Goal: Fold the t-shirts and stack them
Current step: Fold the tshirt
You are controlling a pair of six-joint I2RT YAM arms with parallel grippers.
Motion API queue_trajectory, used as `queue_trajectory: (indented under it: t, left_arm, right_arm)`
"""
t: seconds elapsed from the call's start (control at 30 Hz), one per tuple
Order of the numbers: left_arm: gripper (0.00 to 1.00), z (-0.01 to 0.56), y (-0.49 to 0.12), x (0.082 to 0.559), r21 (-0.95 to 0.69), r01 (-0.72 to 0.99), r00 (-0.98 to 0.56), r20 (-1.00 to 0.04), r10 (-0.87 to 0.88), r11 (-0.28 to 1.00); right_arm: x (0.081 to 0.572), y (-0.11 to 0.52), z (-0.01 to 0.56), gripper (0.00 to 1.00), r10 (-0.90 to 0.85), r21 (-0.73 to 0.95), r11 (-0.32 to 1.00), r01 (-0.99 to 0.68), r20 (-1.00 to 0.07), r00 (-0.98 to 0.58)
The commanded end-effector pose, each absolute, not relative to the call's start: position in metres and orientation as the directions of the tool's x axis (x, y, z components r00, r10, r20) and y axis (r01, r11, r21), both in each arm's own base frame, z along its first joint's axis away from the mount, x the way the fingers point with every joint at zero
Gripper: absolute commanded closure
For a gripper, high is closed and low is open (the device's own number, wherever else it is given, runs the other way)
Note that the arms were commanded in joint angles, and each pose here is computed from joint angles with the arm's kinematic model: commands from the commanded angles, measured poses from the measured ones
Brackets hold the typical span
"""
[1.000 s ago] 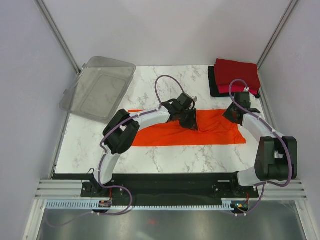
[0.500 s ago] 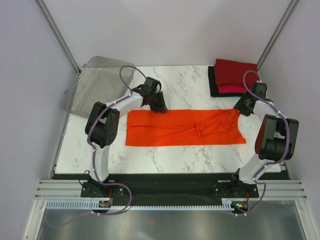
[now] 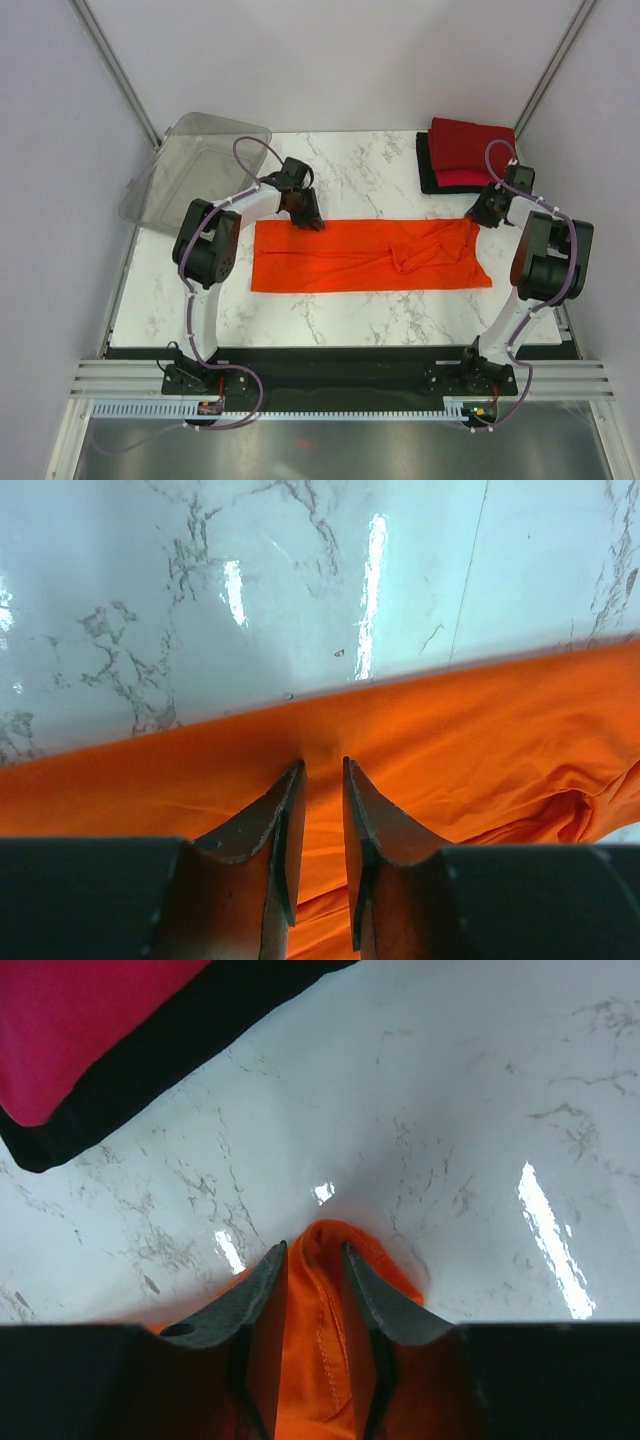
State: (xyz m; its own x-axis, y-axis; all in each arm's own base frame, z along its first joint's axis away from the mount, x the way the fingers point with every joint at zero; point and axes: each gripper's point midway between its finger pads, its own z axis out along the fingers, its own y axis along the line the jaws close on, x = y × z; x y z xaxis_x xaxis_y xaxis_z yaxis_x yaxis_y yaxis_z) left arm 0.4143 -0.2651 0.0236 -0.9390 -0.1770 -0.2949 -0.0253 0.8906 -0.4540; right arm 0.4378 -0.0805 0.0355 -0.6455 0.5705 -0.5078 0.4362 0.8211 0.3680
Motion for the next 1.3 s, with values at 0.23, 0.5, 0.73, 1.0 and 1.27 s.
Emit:
queue_trajectory:
  t: [0.23, 0.5, 0.73, 1.0, 1.27]
  left_arm:
    - [0.7, -0.005, -0.243, 0.416, -0.351, -0.059, -0.941, -0.292, -0.169, 0.935]
    - [0.69, -0.001, -0.248, 0.43, -0.379, -0.053, -0.935, -0.305, -0.179, 0.924]
    - [0.67, 0.01, -0.256, 0.46, -0.394, -0.018, -0.921, -0.351, -0.169, 0.919]
    - [0.64, 0.064, -0.255, 0.472, -0.398, 0.011, -0.878, -0.443, -0.182, 0.917]
    - [0.62, 0.102, -0.243, 0.451, -0.366, 0.068, -0.852, -0.505, -0.137, 0.928]
  right_arm:
    - [0.445, -0.118, 0.025, 1.0, 0.61, 0.366, 0.785, 0.499, -0.594, -0.525]
    - [0.459, -0.117, 0.023, 0.9, 0.657, 0.466, 0.747, 0.474, -0.628, -0.418]
    - [0.467, -0.133, 0.028, 0.76, 0.661, 0.463, 0.738, 0.492, -0.644, -0.385]
    - [0.46, -0.131, 0.046, 0.63, 0.695, 0.444, 0.711, 0.546, -0.562, -0.448]
    - [0.438, -0.112, 0.077, 0.67, 0.706, 0.442, 0.704, 0.556, -0.518, -0.482]
